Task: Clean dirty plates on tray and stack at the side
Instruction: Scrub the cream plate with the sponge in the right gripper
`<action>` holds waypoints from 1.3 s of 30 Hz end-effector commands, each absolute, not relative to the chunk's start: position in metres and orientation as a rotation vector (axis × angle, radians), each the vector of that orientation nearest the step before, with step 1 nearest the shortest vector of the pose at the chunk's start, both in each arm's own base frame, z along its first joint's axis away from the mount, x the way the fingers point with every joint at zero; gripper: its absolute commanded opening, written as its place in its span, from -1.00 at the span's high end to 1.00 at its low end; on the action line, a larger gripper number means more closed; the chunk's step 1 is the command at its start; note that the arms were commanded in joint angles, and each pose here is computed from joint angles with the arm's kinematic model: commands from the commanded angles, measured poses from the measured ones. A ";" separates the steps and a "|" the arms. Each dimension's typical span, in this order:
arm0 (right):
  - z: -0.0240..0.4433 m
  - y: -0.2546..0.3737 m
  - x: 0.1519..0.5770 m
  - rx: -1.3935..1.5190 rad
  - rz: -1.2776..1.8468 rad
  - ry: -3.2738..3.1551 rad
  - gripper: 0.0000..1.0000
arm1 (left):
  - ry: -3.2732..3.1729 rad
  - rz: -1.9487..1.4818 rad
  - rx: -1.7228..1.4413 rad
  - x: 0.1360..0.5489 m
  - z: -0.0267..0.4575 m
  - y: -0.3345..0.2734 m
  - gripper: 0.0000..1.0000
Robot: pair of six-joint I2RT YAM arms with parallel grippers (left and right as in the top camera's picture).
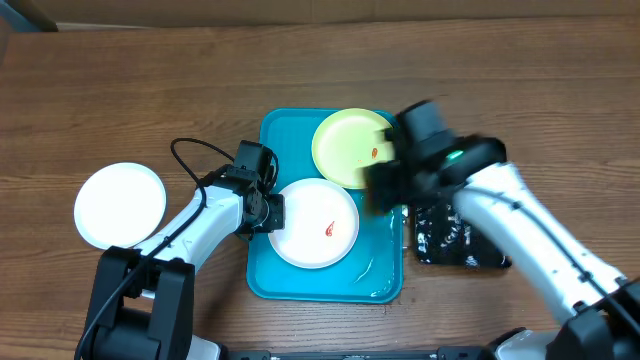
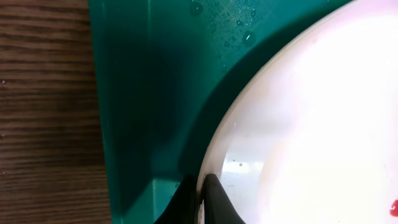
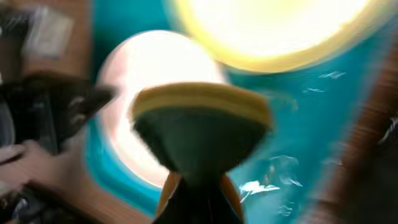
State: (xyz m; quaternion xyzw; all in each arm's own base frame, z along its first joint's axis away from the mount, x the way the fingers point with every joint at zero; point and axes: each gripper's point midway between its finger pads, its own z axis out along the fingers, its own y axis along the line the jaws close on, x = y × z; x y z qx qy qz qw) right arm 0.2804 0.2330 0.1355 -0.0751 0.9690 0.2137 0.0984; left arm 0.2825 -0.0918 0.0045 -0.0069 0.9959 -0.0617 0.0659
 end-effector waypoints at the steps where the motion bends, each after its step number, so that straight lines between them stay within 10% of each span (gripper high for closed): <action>1: 0.128 0.280 0.274 -0.176 0.610 2.838 0.92 | 3.070 -0.156 -0.030 0.268 -0.013 -0.088 0.92; 17: -0.019 0.297 0.260 0.144 0.273 3.087 0.92 | 3.102 -0.122 0.020 0.260 -0.014 -0.083 0.92; 39: 0.013 0.192 0.274 0.475 -0.335 3.062 0.92 | 3.086 -0.058 0.009 0.264 -0.014 -0.076 0.92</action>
